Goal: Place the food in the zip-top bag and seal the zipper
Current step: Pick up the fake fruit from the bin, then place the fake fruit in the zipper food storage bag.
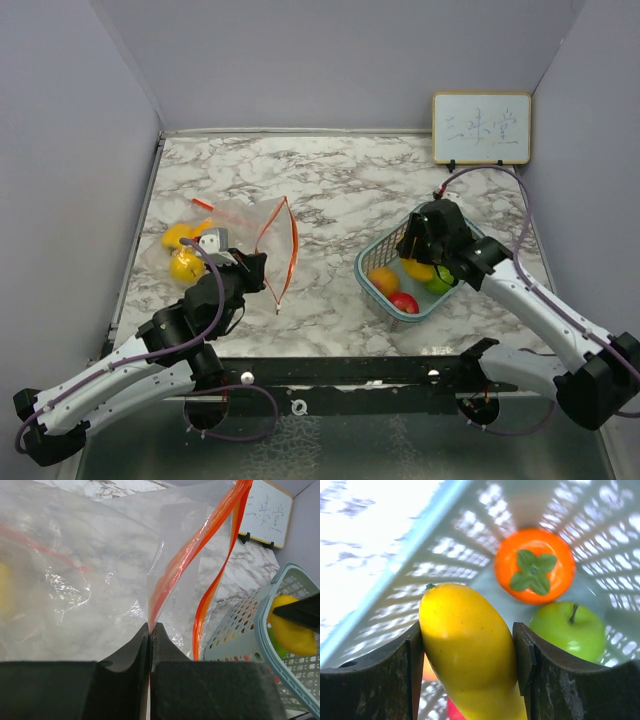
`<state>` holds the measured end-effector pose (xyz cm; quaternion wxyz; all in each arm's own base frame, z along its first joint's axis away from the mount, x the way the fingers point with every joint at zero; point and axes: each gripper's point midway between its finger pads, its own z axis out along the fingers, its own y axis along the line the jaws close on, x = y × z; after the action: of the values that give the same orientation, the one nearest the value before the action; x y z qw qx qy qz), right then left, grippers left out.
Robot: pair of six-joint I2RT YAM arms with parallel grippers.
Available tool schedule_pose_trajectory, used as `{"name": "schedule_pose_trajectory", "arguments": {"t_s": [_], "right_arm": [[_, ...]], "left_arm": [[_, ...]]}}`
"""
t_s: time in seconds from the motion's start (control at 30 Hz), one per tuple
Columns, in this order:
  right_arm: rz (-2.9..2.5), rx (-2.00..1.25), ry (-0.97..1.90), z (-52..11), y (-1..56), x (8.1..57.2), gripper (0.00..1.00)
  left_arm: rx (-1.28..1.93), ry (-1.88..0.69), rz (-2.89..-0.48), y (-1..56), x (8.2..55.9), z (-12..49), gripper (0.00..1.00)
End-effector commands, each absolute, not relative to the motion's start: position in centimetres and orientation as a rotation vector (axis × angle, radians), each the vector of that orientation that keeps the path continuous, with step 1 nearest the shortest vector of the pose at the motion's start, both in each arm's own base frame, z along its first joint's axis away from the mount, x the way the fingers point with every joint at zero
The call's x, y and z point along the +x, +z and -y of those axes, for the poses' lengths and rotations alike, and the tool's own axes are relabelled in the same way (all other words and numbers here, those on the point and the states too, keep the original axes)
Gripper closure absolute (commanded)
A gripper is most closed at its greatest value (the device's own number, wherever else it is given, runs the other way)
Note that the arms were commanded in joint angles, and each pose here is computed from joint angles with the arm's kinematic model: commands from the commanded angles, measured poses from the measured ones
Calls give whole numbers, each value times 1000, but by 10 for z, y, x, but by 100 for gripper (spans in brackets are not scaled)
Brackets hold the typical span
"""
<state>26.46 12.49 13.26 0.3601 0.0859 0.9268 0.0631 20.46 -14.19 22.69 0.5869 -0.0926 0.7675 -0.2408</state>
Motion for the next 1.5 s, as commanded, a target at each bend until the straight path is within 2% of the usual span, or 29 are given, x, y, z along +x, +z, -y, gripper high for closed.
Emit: {"name": "schedule_pose_trajectory", "arguments": {"t_s": [0.0, 0.27, 0.37, 0.5, 0.67, 0.97, 1.3, 1.47], "right_arm": [[-2213, -32, 470, -163, 206, 263, 98], [-1753, -457, 1314, -274, 319, 208, 98], [-1610, -541, 1443, -304, 345, 189, 98], [-1543, -600, 1554, -342, 352, 176, 98], [-1514, -446, 1658, -365, 339, 187, 98], [-1538, -117, 1624, -359, 304, 222, 98], [-1404, -79, 1649, -356, 345, 209, 98], [-1418, -44, 1585, -370, 335, 218, 98]], "left_arm": [[-224, -522, -1793, 221, 206, 136, 100], [-193, -599, -1794, 232, 207, 155, 100], [-180, -628, -1797, 235, 208, 164, 100], [-178, -687, -1789, 243, 208, 176, 100], [-195, -789, -1763, 256, 206, 188, 100], [-233, -976, -1739, 264, 196, 204, 100], [-264, -954, -1789, 234, 202, 213, 100], [-262, -1001, -1792, 239, 201, 222, 100]]}}
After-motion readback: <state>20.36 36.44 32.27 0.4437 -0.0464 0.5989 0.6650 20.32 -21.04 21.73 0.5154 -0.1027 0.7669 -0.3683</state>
